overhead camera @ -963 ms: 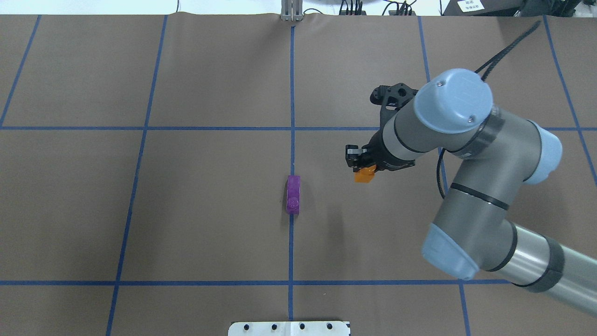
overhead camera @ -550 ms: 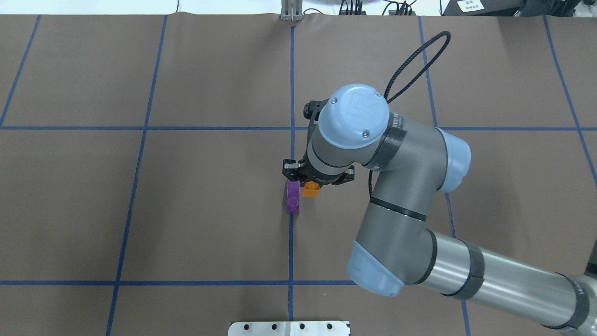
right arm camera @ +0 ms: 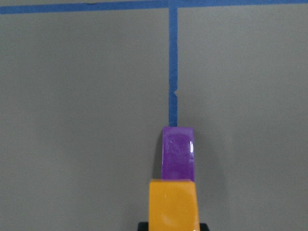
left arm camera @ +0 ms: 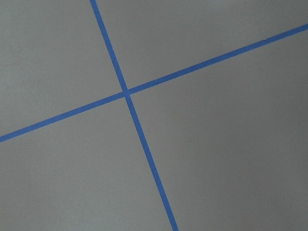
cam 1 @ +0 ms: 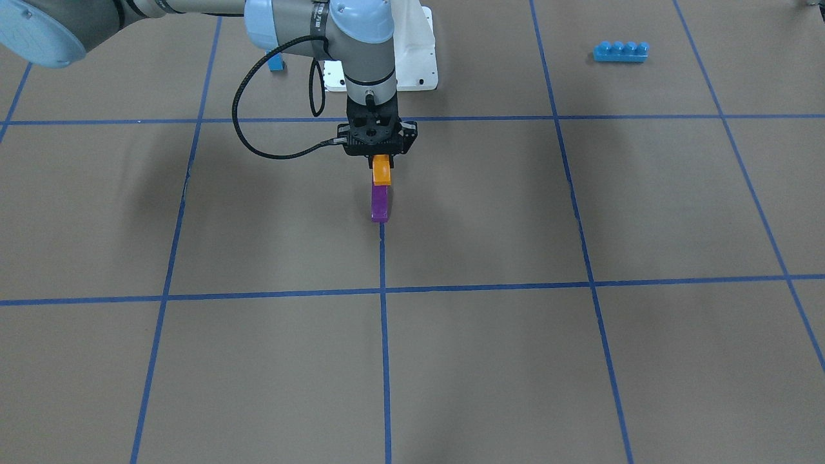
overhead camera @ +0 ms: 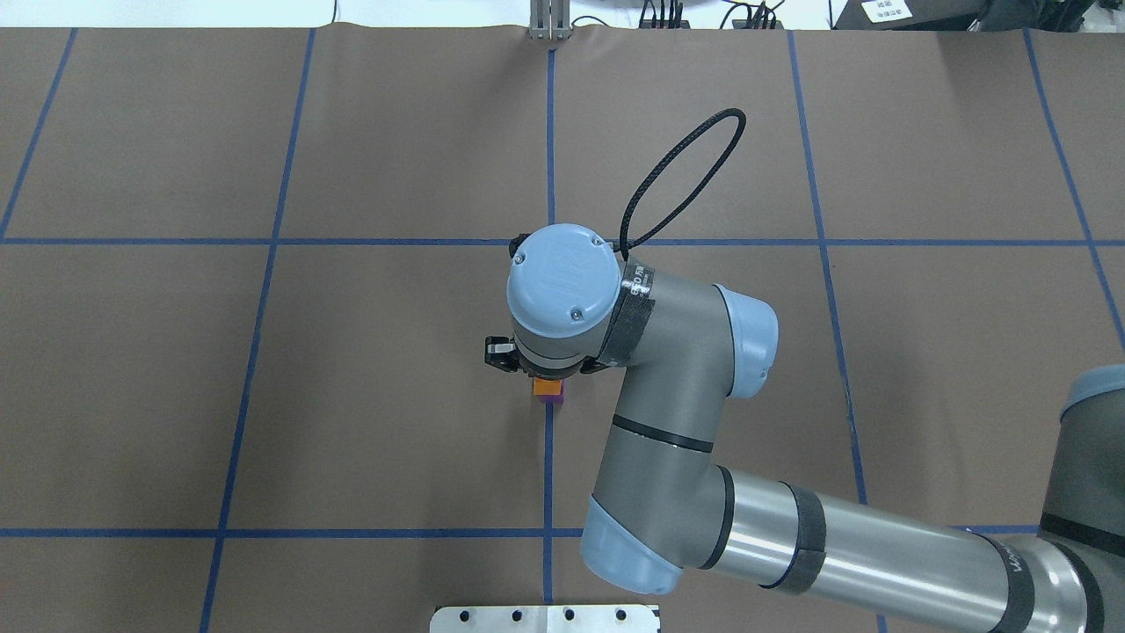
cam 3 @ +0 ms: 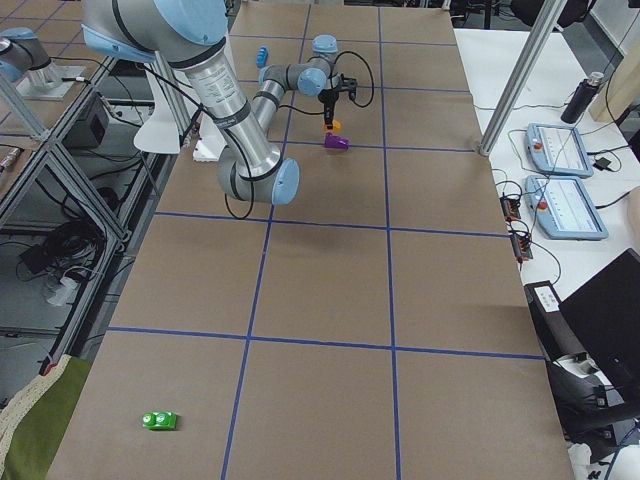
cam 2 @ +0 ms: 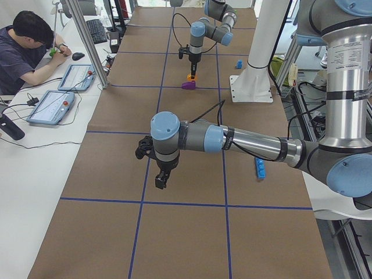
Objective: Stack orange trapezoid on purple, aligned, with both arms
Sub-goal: 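Lower and align the orange block onto the purple block with the right gripper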
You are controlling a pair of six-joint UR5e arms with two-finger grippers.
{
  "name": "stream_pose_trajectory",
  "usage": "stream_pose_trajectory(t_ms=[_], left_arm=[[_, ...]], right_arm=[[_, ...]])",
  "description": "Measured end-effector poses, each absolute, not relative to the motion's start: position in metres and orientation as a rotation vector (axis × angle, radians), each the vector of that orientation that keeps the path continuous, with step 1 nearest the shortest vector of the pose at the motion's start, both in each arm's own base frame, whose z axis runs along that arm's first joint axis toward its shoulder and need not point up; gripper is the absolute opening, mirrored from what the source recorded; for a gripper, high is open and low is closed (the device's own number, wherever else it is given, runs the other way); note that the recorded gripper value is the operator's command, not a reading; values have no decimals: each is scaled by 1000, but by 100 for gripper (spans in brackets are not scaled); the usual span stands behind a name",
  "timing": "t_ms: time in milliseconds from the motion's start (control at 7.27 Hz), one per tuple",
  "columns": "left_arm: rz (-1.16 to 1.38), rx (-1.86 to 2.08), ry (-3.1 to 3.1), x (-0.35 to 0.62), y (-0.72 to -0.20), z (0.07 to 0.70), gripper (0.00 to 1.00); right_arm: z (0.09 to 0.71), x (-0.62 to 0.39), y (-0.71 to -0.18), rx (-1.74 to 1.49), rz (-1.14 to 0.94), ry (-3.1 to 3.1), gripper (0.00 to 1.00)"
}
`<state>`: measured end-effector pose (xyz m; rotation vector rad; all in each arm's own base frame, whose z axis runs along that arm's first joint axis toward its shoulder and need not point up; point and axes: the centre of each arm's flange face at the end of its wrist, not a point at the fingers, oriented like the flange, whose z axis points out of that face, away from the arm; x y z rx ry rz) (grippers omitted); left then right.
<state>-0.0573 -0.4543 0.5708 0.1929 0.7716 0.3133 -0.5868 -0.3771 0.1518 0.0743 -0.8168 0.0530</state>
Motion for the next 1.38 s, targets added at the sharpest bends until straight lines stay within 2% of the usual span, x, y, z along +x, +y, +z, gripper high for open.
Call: stream_pose_trajectory(t_ms=[1376], left_arm=[[314, 194, 772, -57, -456, 570, 100]], right_arm=[[160, -592, -376, 50, 107, -800, 0]])
